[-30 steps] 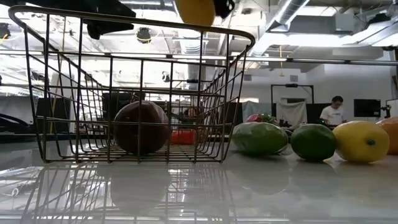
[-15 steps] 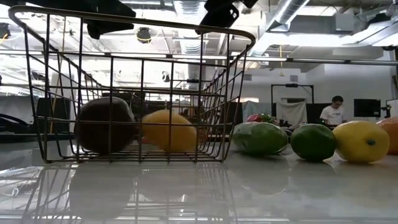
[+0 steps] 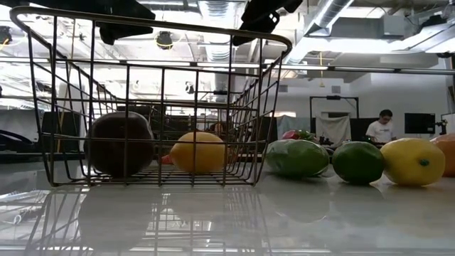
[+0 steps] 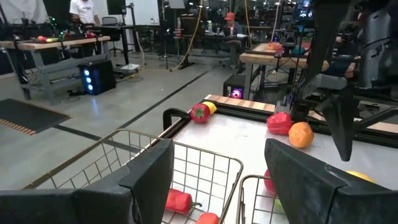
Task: Sort produce into baskets
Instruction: Put the top green lime into the bottom basket
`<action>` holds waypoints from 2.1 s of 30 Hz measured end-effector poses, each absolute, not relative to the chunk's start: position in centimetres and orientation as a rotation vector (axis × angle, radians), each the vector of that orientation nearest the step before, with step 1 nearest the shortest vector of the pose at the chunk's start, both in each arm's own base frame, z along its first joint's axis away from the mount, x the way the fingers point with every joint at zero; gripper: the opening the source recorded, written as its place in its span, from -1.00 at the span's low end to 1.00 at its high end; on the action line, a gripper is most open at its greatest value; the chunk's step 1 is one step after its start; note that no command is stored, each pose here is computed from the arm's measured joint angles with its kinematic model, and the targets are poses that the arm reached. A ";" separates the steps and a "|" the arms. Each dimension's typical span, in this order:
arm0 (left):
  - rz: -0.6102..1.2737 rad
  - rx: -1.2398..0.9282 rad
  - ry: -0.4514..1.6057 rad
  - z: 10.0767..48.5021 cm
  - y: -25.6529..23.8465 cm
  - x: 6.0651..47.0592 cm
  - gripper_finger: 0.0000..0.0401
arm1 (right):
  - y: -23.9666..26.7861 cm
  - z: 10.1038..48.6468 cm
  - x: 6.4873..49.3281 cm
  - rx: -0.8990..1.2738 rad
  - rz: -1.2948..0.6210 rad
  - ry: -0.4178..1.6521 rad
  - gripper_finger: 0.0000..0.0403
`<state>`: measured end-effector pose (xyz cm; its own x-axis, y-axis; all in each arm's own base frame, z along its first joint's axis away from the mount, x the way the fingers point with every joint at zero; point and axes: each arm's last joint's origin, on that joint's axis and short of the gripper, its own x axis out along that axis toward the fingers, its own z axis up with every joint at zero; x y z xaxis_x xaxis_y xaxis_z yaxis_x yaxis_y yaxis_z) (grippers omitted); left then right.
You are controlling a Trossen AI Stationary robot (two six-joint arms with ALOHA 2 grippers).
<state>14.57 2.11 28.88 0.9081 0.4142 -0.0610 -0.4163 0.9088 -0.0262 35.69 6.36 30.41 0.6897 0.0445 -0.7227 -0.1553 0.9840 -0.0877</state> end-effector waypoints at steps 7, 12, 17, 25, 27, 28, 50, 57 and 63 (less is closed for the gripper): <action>0.428 -0.039 0.055 28.9 2.1 14.6 0.19 | 6.3 30.4 35.7 -0.132 0.105 0.805 0.93; 0.428 -0.039 0.055 28.9 2.1 14.6 0.19 | 6.3 30.3 35.6 -0.136 0.095 0.821 0.93; 0.428 -0.039 0.055 28.9 2.1 14.6 0.19 | 5.9 30.4 34.8 -0.168 0.025 0.929 0.93; 0.424 -0.039 0.056 28.9 2.1 14.6 0.19 | 4.8 31.0 33.3 -0.118 -0.064 1.048 0.93; 0.411 -0.040 0.056 28.9 2.1 14.6 0.19 | 4.6 30.2 32.9 -0.106 -0.078 1.090 0.93; 0.402 -0.040 0.058 28.9 2.0 14.6 0.19 | 4.6 29.7 32.8 -0.101 -0.084 1.107 0.93; 0.396 -0.087 0.041 29.1 1.9 13.5 0.19 | 3.7 23.0 24.0 0.144 -0.199 1.045 0.93; 0.397 -0.093 0.038 29.1 1.9 13.5 0.19 | 3.7 21.7 23.1 0.178 -0.217 1.048 0.93; 0.397 -0.094 0.033 29.2 1.9 13.5 0.19 | 3.8 21.8 23.6 0.173 -0.201 1.015 0.93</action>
